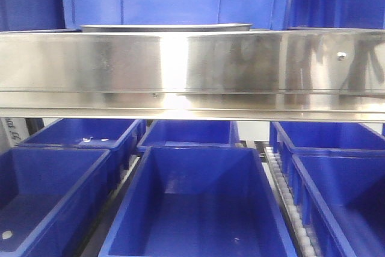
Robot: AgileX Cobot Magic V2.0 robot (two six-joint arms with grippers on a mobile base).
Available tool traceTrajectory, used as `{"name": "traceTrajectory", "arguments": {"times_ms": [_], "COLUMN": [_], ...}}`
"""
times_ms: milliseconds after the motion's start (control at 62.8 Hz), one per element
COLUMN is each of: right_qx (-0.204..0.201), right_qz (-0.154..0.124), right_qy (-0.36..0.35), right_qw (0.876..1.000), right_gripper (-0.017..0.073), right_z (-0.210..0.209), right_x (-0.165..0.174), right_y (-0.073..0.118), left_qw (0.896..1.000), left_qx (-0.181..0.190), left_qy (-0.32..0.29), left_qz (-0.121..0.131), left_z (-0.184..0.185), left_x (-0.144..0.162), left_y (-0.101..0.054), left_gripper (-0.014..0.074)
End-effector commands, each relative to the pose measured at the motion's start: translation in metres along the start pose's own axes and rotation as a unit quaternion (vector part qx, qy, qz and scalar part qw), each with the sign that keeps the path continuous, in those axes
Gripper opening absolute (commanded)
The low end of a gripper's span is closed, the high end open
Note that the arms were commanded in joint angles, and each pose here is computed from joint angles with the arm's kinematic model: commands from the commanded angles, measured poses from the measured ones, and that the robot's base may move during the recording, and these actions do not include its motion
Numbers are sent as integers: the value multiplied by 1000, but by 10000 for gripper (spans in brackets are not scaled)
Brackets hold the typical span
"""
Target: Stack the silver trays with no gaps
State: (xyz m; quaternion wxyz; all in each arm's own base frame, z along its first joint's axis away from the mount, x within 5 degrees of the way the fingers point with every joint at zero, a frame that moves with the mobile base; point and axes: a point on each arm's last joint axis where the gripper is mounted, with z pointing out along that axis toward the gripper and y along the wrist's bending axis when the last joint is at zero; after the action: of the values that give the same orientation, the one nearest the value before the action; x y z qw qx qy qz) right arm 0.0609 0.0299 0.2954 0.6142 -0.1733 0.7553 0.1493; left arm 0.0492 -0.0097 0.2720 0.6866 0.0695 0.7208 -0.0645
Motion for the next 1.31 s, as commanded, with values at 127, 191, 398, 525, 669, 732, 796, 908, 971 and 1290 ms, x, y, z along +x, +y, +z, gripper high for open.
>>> {"name": "traceTrajectory", "arguments": {"times_ms": [127,191,398,525,669,732,796,908,971,1290], "right_qx": [-1,-1,-1,-1,-1,-1,-1,-1,4,187], "right_qz": [-12,-12,-12,-12,-12,-12,-12,-12,-19,17], "right_qy": [-58,-57,-56,-56,-56,-56,-56,-56,-56,-100], "right_qw": [998,998,998,998,998,998,998,998,998,977], "right_gripper": [56,56,56,56,56,56,56,56,56,56], "right_z": [-3,-3,-3,-3,-3,-3,-3,-3,-3,1], "right_x": [-17,-17,-17,-17,-17,-17,-17,-17,-16,19], "right_y": [0,0,0,0,0,0,0,0,0,-26], "left_qw": [991,993,995,995,995,995,995,995,995,995], "left_qx": [-55,-60,-59,-59,-59,-59,-59,-59,-59,-59], "left_qy": [-119,-103,-78,-78,-78,-78,-78,-78,-78,-78], "left_qz": [-1,-2,-4,-4,-4,-4,-4,-4,-4,-4], "left_z": [3,7,8,8,8,8,8,8,8,8], "left_x": [45,60,63,63,63,63,63,63,63,63], "left_y": [6,7,7,7,7,7,7,7,7,7], "left_gripper": [-48,-48,-48,-48,-48,-48,-48,-48,-48,-48]}}
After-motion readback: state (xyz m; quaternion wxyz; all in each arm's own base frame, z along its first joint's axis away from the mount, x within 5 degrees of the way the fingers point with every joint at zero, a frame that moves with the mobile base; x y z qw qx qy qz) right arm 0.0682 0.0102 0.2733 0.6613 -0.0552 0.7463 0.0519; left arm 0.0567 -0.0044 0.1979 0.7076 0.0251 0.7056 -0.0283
